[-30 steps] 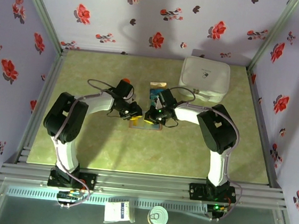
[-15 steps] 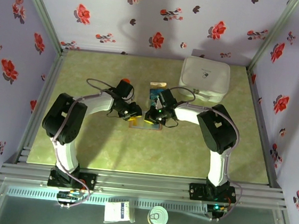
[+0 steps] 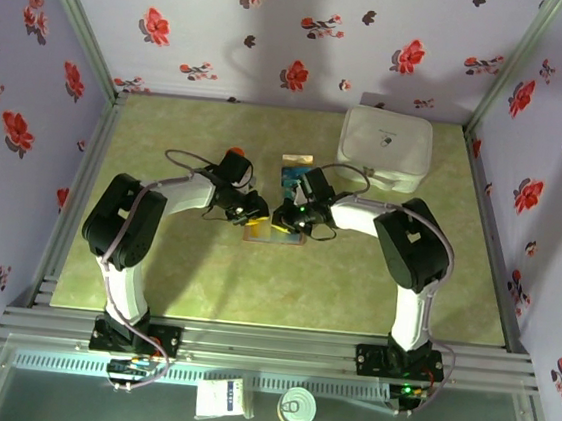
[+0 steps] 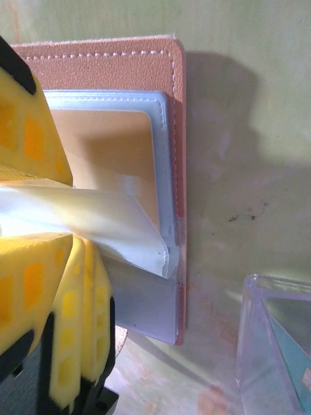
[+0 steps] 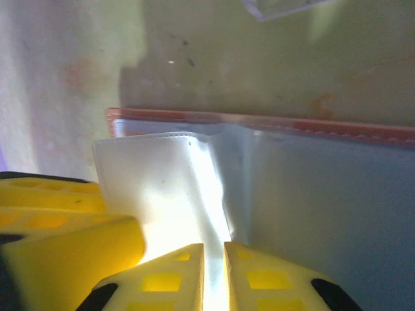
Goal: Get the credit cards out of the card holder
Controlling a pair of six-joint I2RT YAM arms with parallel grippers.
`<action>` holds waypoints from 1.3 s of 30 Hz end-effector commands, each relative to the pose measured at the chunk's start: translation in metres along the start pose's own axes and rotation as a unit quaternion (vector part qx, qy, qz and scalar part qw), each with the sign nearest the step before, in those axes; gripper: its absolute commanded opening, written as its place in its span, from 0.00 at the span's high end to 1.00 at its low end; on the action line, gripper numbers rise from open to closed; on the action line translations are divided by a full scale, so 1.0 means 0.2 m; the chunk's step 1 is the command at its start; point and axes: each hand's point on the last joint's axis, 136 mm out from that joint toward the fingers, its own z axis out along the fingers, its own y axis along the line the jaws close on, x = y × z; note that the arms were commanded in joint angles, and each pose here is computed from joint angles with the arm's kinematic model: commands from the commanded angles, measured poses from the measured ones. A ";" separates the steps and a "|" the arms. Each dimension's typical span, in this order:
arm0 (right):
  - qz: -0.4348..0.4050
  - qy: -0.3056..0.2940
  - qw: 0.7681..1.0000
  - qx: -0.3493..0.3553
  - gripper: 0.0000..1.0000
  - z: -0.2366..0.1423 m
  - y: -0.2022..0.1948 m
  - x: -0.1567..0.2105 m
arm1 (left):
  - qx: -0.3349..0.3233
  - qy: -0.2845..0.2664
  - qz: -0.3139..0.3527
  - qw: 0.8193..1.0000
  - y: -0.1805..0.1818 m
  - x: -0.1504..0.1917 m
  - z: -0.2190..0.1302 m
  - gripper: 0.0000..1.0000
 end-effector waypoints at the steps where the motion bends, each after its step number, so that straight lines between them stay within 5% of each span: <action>1: -0.009 -0.042 0.999 -0.011 0.81 -0.14 0.09 -0.08 | 0.019 -0.003 0.005 1.000 -0.08 0.00 -0.05 0.74; 17: -0.001 -0.127 0.992 0.029 0.80 -0.57 -0.03 -0.17 | 0.039 0.023 0.049 0.998 -0.37 0.06 0.10 0.60; 27: -0.002 -0.129 0.991 0.043 0.79 -0.63 -0.07 -0.15 | 0.016 0.049 0.063 0.997 -0.36 0.10 0.29 0.52; 34: 0.004 -0.123 0.992 0.036 0.79 -0.61 -0.08 -0.14 | -0.020 0.055 0.075 0.995 -0.28 0.13 0.28 0.52; 39: 0.003 -0.117 0.993 0.031 0.79 -0.60 -0.06 -0.13 | 0.010 0.031 0.096 0.995 -0.38 0.11 0.16 0.51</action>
